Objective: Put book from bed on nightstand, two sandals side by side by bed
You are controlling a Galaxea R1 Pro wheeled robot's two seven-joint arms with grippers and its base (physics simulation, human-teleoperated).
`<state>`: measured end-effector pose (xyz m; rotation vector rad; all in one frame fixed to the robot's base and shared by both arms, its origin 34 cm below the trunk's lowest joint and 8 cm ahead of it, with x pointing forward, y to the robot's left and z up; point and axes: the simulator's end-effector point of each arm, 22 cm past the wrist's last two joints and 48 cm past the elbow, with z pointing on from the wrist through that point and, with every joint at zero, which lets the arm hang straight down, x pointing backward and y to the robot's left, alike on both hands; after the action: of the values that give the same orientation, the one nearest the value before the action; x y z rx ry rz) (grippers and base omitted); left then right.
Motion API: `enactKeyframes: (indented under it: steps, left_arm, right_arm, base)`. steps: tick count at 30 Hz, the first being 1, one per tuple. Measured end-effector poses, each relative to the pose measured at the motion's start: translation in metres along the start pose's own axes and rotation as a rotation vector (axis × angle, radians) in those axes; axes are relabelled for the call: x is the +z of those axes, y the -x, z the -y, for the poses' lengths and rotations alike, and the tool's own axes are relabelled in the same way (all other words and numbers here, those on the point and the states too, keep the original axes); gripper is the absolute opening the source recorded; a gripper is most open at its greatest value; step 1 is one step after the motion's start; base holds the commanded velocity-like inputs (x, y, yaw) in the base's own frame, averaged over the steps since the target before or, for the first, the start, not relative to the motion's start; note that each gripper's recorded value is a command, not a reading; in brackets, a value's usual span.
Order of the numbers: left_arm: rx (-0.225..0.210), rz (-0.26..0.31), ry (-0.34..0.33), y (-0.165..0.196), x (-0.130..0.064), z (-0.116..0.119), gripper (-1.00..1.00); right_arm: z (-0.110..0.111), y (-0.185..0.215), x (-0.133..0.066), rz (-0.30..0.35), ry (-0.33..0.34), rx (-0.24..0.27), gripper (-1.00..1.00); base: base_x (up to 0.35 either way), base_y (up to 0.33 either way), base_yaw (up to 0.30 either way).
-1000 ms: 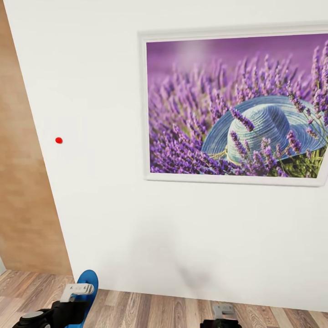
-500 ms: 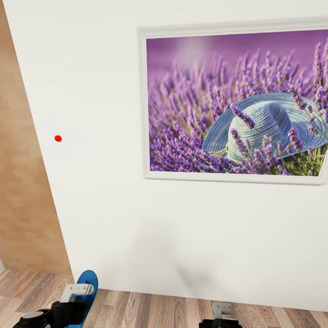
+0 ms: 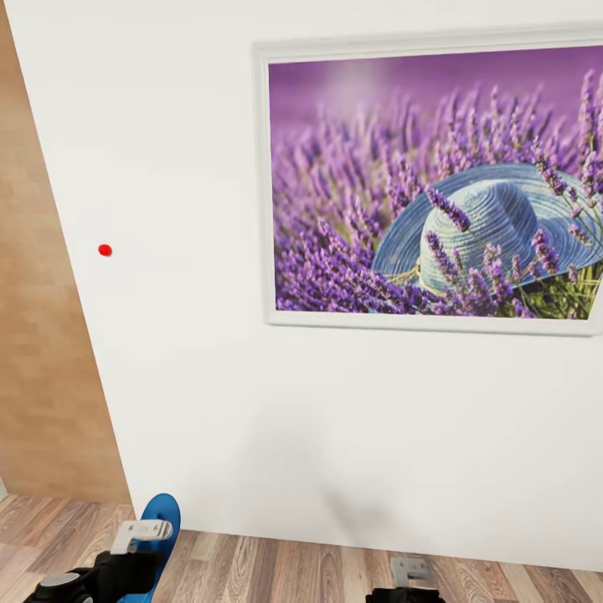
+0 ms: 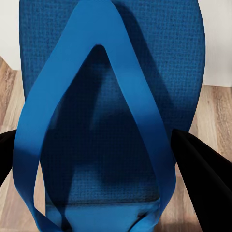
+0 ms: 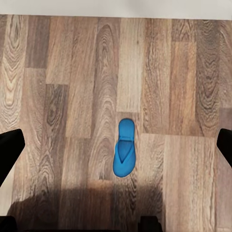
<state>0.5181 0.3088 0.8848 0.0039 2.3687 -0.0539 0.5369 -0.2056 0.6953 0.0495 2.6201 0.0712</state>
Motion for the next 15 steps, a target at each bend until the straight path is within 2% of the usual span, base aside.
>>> enactKeyframes:
  steps: [8,15]
  left_arm:
    - [0.002,0.005,0.005,-0.007,0.011,-0.002,-1.0]
    - [-0.008,-0.002,0.01,-0.028,0.032,-0.008,-1.0]
  right_arm:
    - [0.001,-0.004,0.009,0.0,0.0,-0.001,1.0]
    - [0.001,-0.007,0.017,0.0,0.0,-0.002,1.0]
  base:
    - [0.0,0.0,0.0]
    - [0.0,0.0,0.0]
